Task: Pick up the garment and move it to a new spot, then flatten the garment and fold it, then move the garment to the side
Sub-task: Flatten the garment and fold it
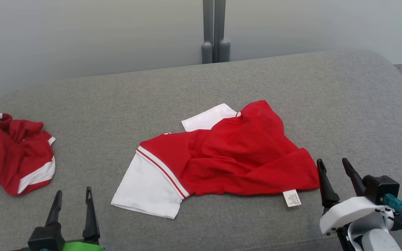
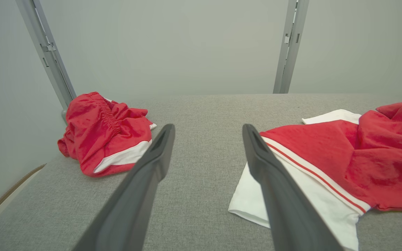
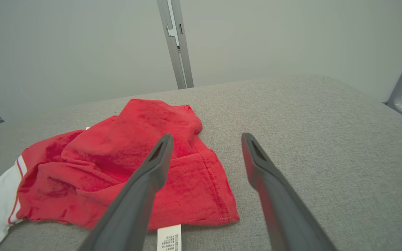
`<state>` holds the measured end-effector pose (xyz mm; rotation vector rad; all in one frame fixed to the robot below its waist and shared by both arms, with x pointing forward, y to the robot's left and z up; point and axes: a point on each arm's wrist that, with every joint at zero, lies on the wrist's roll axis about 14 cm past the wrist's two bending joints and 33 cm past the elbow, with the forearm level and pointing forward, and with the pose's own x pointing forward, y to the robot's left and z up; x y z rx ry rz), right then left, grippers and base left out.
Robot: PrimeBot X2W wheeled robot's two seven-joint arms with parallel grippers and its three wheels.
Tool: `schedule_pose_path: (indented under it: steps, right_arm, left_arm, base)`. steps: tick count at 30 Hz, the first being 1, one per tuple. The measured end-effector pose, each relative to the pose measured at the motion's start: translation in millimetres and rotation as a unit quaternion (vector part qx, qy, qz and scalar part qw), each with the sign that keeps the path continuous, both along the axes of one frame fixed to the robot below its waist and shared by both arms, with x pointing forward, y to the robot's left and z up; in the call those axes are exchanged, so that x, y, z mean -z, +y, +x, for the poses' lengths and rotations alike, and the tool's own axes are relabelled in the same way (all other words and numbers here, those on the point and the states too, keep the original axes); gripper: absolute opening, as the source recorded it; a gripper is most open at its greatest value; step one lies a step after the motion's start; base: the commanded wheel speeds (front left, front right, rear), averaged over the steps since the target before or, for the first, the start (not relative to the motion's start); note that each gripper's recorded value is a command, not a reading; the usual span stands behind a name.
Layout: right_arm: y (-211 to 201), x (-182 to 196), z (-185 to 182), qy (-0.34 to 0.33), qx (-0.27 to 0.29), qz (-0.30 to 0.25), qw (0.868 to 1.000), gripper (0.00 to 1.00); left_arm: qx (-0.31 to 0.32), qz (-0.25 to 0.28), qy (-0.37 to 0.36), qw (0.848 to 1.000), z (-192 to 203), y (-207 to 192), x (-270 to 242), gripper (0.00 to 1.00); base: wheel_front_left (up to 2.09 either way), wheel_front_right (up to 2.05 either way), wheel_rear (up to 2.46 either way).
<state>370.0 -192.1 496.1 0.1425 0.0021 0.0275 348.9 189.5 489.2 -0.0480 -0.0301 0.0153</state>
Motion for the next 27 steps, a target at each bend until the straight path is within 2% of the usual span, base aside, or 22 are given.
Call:
schedule_pose_path:
  steps: [27]
  right_arm:
    - [-1.0,0.4,0.9,-0.001,0.0,-0.003,1.0,1.0]
  left_arm:
    - [0.0,-0.001,0.006,1.0,-0.5,-0.7,3.5,1.0]
  base:
    - [0.0,0.0,0.0]
